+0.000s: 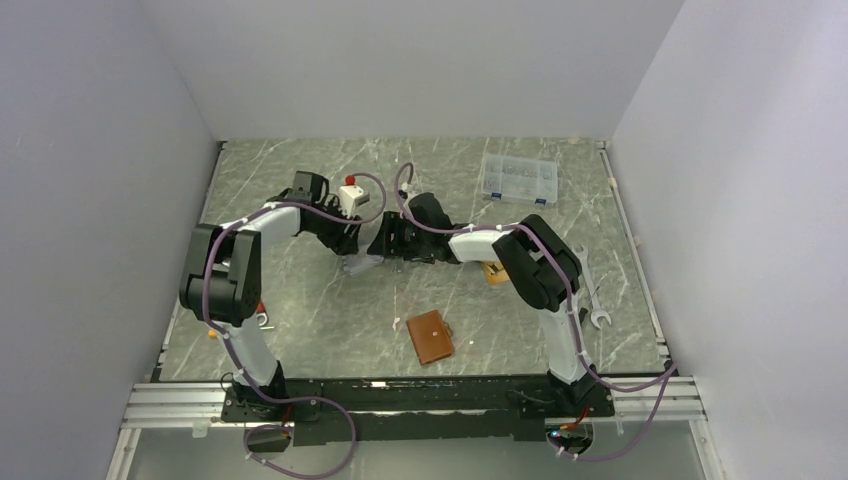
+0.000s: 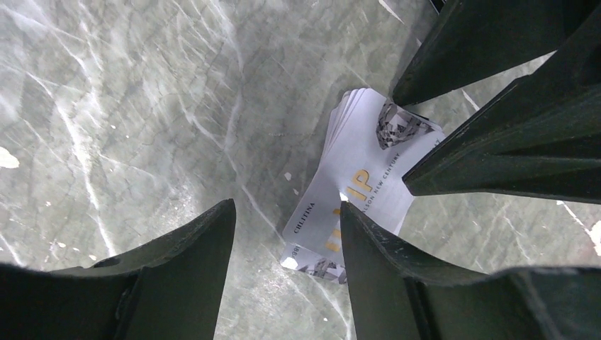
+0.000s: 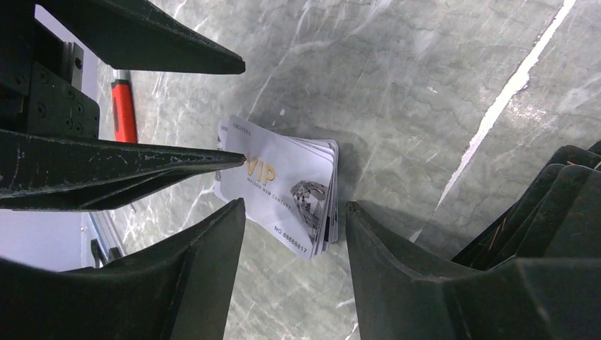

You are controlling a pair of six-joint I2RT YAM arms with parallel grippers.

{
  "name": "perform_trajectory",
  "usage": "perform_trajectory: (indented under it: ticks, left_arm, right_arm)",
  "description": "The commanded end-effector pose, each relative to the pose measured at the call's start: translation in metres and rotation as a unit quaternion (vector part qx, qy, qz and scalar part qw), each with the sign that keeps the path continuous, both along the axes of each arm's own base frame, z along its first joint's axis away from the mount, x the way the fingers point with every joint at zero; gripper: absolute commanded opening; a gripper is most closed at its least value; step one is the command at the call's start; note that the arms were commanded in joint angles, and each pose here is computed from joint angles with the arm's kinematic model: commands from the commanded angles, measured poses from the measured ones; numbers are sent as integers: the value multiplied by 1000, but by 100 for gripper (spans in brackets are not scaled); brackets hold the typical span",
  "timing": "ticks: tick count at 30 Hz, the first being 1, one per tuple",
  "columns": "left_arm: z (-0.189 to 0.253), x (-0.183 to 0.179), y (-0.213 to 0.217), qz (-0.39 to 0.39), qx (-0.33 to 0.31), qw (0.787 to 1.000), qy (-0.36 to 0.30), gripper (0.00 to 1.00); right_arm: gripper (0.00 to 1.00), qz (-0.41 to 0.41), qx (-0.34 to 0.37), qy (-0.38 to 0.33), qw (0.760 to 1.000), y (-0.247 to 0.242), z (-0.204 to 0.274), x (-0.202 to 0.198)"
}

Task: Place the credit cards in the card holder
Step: Pick up the credit card from the center of the board.

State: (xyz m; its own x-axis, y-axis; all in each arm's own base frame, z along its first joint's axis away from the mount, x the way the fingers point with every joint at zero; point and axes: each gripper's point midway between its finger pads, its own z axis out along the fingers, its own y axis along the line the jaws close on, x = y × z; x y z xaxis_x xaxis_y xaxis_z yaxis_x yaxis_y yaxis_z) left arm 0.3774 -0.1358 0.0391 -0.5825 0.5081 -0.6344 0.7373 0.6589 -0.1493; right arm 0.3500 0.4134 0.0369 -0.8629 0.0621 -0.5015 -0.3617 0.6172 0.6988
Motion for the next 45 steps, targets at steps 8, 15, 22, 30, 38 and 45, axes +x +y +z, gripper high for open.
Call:
perform_trajectory:
  ticks: [8,15,22,30,38,45]
  left_arm:
    - [7,22,-5,-26,22,999,-25,57]
    - [13,15,-21,-54,-7,998,-14,56]
    - [10,10,-33,-76,-4,997,1,56]
    - [52,12,-18,-51,-56,997,-2,59]
    - [37,18,0,-31,-29,999,8,61]
    - [20,19,-4,-45,-31,997,51,62]
  right_arm:
    - [52,-28,-39,16,999,-14,-18,-2]
    - [47,-39,-46,13,998,-14,-20,4]
    - [45,-54,-51,13,997,-17,-24,7]
    - [43,-72,-66,16,995,-24,-31,10]
    - [40,-78,-68,18,994,-27,-34,10]
    - [39,-82,-69,19,994,-28,-35,10]
